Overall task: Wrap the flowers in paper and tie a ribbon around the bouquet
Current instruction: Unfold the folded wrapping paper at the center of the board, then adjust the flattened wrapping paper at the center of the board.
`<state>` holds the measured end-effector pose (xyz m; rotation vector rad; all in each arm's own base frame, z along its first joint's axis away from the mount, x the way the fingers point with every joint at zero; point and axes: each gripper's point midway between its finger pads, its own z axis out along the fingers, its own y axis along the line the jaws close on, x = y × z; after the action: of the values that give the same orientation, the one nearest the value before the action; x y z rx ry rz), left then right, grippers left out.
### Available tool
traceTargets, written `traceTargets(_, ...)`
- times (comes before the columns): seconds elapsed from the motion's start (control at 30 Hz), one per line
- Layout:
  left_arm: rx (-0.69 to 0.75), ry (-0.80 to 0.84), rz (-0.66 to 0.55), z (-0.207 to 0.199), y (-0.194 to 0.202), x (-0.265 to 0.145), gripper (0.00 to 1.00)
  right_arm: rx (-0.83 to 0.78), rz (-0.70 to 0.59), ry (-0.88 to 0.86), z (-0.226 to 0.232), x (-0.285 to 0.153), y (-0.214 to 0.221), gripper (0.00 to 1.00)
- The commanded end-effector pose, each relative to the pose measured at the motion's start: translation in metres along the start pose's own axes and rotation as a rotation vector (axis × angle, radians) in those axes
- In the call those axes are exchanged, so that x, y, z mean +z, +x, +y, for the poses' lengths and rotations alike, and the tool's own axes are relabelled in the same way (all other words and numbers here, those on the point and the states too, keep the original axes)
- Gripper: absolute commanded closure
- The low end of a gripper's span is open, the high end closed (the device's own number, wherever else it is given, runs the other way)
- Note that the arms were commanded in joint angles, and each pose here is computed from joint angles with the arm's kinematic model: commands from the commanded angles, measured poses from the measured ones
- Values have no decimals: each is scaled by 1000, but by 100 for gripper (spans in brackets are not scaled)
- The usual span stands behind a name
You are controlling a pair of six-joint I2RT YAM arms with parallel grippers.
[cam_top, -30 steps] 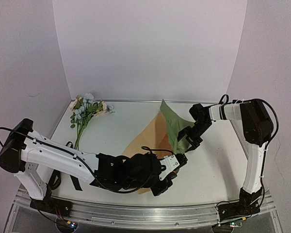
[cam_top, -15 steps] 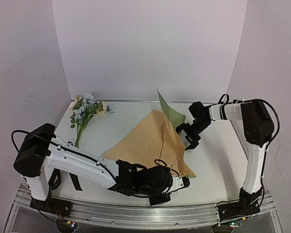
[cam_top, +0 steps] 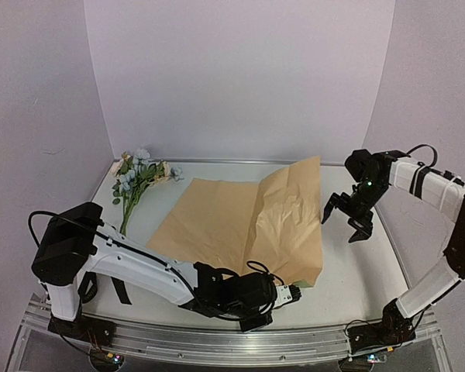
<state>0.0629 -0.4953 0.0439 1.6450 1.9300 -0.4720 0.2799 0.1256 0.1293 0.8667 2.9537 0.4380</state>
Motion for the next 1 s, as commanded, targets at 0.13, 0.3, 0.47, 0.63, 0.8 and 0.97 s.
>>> traceTargets(0.13,-42,54,-58,2,3,-19,100,-67,-47,218,-75,-29,16,2)
traceTargets(0.3,-17,208,-24,-19,21,-40,100,-100,31,132,-59,-20,26,2)
traceTargets(0.47,-17,232,25,-23,35,-43,100,-118,105,-9,-19,7,34,2)
traceTargets(0.63,-19,246,39,-26,38,-42,100,-162,119,-102,21,27,40,2)
traceTargets(0.8,-17,240,26,-25,35,-43,100,-146,185,-100,43,51,49,2)
traceTargets(0.97,-17,226,27,-22,37,-43,100,-114,208,-97,53,74,52,5)
